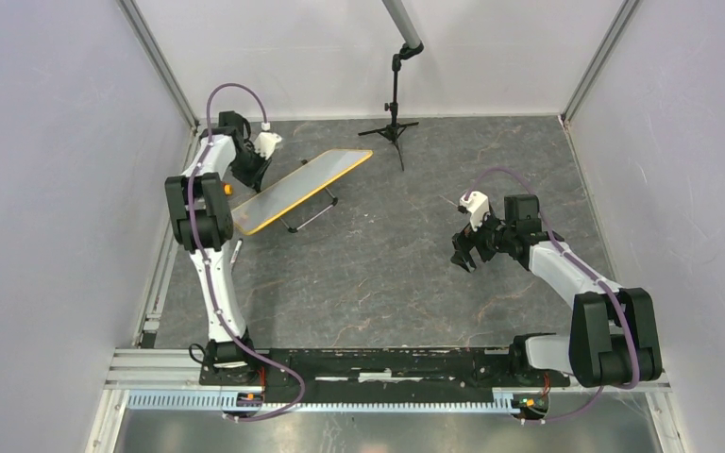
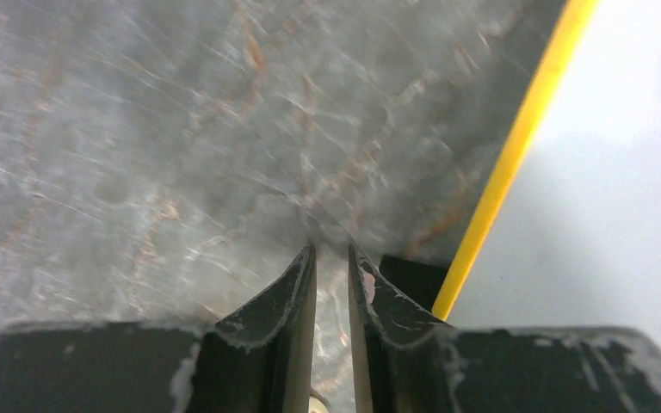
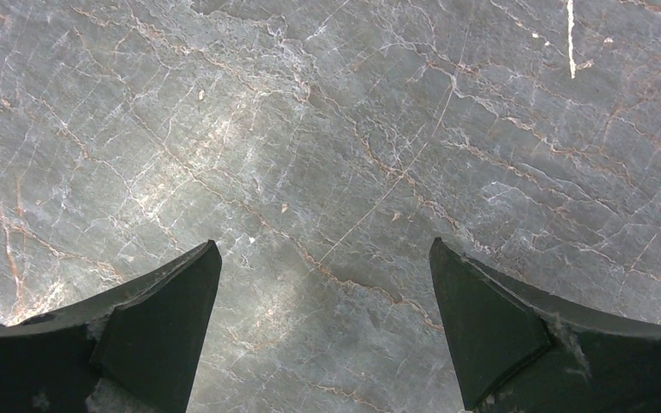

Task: Write a sentence on the whiteboard
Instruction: Move the whiteboard to the center of the board.

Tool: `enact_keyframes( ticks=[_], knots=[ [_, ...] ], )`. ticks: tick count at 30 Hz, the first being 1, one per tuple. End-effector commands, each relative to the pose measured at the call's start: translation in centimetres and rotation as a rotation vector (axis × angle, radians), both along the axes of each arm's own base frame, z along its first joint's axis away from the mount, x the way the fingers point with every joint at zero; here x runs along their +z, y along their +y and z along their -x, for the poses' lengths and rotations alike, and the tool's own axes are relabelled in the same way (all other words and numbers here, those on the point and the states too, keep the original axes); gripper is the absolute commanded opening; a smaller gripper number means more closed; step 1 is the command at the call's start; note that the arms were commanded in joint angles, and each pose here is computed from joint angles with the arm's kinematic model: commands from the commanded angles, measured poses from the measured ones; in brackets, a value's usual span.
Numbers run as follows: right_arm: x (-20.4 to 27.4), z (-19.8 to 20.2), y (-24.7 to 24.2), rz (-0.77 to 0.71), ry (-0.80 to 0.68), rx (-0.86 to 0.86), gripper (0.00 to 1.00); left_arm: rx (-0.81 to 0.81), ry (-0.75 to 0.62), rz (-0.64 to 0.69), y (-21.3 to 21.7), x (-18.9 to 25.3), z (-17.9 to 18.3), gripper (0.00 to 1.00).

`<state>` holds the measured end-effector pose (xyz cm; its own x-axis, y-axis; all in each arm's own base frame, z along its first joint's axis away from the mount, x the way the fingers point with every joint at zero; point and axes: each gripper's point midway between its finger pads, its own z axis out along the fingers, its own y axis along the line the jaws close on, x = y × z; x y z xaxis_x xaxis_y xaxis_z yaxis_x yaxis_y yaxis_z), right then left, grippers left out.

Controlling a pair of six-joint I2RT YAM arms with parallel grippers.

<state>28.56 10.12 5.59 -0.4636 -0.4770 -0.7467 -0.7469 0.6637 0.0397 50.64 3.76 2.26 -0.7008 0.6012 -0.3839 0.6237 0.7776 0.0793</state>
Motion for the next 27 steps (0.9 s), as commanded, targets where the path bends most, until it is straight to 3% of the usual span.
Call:
enact_keyframes(
  ticks=[1,9,19,27],
  knots=[
    [1.6,-1.4,0.1,-0.006,-0.055,0.008,0.97,-0.097,0.041,0.06,-2.1,1.3,3.6,0.25],
    [1.8,-1.5,0.2,-0.01,-0.062,0.01,0.97,-0.134,0.131,0.143,-4.9,0.9,8.6,0.19],
    [2.1,-1.5,0.3,-0.015,-0.071,0.012,0.97,-0.244,0.248,0.226,-11.6,0.5,15.5,0.16],
    [2.4,-1.5,0.3,-0.017,-0.08,0.013,0.97,-0.286,0.273,0.287,-16.4,1.1,18.6,0.15]
  ],
)
